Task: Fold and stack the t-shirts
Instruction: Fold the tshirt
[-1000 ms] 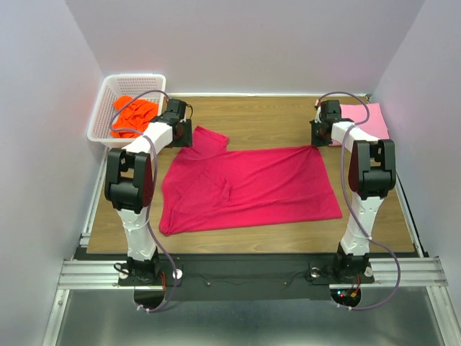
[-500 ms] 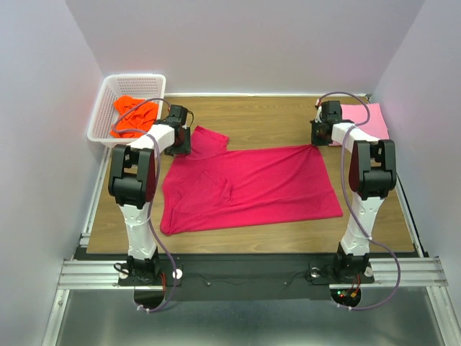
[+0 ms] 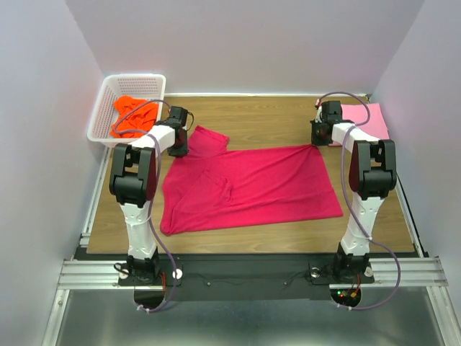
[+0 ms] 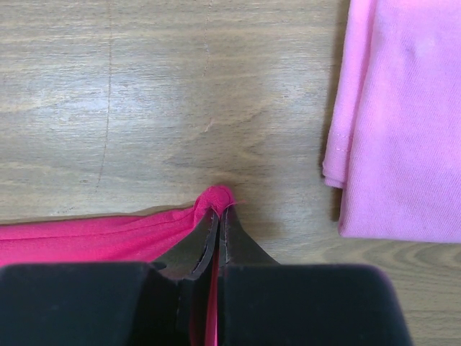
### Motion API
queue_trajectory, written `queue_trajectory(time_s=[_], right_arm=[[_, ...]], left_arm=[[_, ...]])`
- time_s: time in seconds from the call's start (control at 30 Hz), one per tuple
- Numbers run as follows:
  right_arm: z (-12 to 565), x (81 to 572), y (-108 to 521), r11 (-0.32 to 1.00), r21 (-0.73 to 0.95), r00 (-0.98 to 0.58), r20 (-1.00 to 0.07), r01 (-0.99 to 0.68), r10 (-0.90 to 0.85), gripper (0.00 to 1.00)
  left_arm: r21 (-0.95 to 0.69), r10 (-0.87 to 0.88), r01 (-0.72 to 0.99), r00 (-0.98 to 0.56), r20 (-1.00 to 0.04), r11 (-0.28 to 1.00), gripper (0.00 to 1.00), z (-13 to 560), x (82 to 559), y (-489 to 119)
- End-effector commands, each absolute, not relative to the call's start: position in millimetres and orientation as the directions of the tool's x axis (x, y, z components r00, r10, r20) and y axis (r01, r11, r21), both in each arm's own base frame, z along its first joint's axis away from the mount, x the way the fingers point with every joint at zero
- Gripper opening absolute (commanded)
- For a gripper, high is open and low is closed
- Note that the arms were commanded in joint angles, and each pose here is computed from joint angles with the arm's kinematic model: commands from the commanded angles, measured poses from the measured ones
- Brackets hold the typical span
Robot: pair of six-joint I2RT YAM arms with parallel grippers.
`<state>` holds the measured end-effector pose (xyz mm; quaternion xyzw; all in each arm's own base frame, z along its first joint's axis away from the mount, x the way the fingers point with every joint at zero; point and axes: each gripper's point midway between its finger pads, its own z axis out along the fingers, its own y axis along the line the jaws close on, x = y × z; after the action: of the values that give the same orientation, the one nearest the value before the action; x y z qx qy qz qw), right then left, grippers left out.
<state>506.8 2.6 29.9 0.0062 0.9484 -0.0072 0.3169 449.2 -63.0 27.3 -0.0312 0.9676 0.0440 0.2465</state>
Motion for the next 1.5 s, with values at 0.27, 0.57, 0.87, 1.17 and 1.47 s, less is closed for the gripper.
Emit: queue_trajectory(time_s=[0.27,0.57,0.87,1.17,1.47], right_arm=[[8,491,-8,0.998,-0.04,-0.836,-0.549,0.046,0.016,0.01],[29,492,-37,0.988,-0.094,-0.807,-0.589,0.126,0.047,0.01],[40,497,-23,0.994,-0.015,-0.788,-0.611,0.107,0.075,0.01],[65,494,-13,0.993,0.048,-0.757,-0.643,0.107,0.113,0.01],[84,482,-9,0.987,0.09,-0.732,-0.662,0.136,0.161,0.01]], left_arm=[[0.122,-0.031,-0.092,-0.903,-0.429,0.988,0.0,2,441,-47],[0.1,-0.083,-0.155,-0.855,-0.511,0.983,0.0,35,452,-28],[0.02,-0.064,-0.089,-0.84,-0.538,0.996,0.0,47,457,-44],[-0.04,-0.061,-0.046,-0.791,-0.609,0.998,0.0,85,464,-56],[-0.073,-0.076,-0.038,-0.771,-0.632,0.997,0.0,107,452,-59]])
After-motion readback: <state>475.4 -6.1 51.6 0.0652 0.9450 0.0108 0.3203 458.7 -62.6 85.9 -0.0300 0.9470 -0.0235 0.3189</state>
